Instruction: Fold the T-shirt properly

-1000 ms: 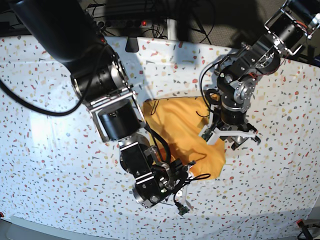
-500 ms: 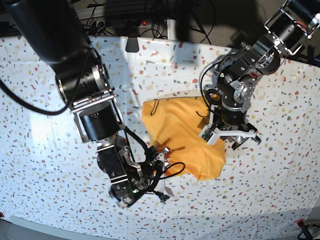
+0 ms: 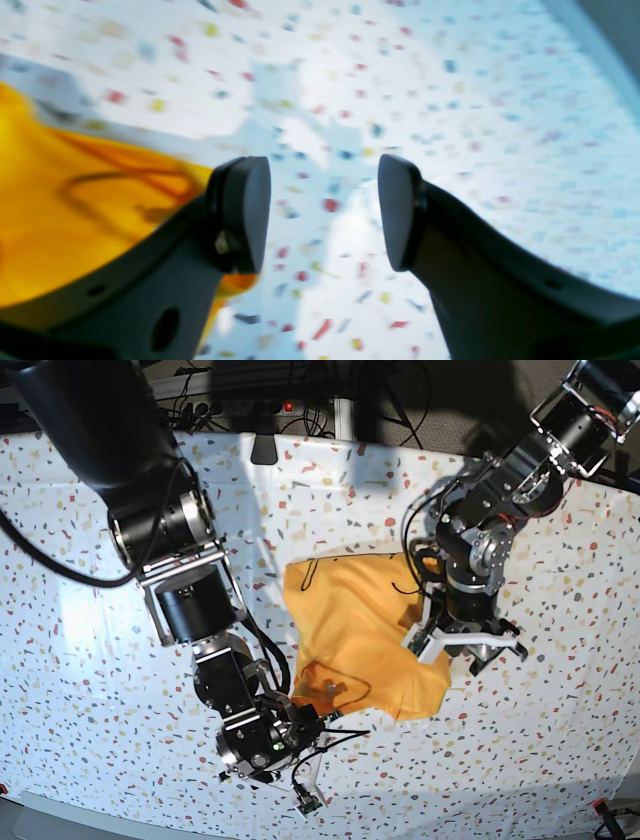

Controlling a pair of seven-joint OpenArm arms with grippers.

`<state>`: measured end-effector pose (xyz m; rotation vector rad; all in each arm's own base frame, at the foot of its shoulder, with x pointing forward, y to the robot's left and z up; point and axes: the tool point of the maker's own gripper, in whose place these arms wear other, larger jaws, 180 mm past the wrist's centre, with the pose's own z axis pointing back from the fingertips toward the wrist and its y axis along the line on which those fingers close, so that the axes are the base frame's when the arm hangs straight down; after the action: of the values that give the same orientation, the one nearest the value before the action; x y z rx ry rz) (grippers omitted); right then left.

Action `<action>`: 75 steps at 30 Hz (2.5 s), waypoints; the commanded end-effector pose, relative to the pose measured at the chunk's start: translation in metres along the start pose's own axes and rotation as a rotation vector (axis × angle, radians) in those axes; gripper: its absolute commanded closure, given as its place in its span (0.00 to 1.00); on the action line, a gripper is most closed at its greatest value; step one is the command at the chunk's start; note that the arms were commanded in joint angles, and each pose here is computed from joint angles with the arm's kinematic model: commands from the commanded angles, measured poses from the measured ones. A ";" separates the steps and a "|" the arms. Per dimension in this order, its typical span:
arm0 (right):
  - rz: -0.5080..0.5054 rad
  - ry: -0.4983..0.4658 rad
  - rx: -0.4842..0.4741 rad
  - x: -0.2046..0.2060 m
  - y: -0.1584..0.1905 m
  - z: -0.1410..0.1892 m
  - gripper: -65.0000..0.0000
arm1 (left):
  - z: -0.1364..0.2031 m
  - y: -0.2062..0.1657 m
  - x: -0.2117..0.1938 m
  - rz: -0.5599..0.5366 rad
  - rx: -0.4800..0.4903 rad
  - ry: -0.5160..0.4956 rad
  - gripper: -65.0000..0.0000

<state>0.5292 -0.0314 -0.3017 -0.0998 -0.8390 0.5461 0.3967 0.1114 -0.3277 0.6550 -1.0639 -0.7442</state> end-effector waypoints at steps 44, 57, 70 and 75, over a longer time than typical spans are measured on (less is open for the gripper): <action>-0.064 -0.109 -0.009 0.020 0.004 0.008 0.48 | 0.036 -0.002 0.085 0.296 -0.230 -0.239 0.58; 0.082 -0.132 0.547 -0.039 0.134 0.029 0.48 | 0.009 0.100 0.017 0.213 0.049 -0.121 0.58; 0.135 -0.054 0.409 -0.196 0.126 0.013 0.48 | 0.011 0.094 -0.007 0.208 0.027 -0.075 0.58; 0.096 -0.030 0.406 -0.188 0.122 0.015 0.48 | 0.011 0.093 -0.008 0.207 0.027 -0.068 0.58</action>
<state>0.3715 0.0043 -0.4346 0.3641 -0.8467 0.7625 0.3963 0.1676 -0.2768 0.5031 -1.1230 -0.5876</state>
